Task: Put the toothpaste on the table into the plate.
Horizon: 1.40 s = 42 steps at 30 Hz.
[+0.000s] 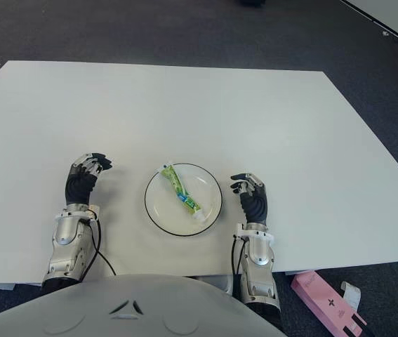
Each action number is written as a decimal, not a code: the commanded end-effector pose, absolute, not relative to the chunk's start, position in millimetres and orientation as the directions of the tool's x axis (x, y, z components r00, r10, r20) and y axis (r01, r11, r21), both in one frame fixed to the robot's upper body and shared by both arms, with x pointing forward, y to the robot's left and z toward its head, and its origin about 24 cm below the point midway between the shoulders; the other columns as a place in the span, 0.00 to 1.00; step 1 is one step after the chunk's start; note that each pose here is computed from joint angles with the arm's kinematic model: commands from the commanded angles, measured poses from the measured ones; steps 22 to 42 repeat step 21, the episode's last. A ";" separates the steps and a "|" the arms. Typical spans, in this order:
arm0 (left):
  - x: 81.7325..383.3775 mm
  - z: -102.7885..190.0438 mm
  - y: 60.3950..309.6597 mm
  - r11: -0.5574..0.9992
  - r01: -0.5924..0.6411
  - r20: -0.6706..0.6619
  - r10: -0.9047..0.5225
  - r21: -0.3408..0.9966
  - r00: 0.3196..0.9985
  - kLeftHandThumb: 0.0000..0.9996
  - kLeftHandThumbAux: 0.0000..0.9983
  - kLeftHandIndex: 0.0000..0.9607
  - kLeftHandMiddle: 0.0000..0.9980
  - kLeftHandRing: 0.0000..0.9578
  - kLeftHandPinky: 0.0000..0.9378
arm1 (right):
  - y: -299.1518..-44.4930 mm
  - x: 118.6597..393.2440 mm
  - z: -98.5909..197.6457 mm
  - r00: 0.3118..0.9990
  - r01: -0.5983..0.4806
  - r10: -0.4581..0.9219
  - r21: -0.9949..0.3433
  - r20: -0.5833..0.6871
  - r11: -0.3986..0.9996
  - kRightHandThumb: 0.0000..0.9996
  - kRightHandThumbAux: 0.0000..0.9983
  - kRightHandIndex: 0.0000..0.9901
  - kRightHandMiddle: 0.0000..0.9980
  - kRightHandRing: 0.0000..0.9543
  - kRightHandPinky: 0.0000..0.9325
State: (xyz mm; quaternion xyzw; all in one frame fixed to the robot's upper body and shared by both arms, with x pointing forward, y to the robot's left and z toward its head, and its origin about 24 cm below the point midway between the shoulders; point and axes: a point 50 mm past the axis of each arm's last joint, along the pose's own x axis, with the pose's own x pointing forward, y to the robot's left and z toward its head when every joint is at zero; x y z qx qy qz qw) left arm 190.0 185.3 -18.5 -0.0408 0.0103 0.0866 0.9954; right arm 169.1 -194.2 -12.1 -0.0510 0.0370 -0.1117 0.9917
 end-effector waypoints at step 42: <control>182.4 -20.4 190.2 0.987 -0.152 -0.085 0.147 -0.055 0.985 0.70 0.72 0.45 0.54 0.57 0.55 | -190.1 171.2 -17.3 0.975 0.195 -0.202 -0.088 -0.090 0.977 0.84 0.69 0.45 0.46 0.54 0.54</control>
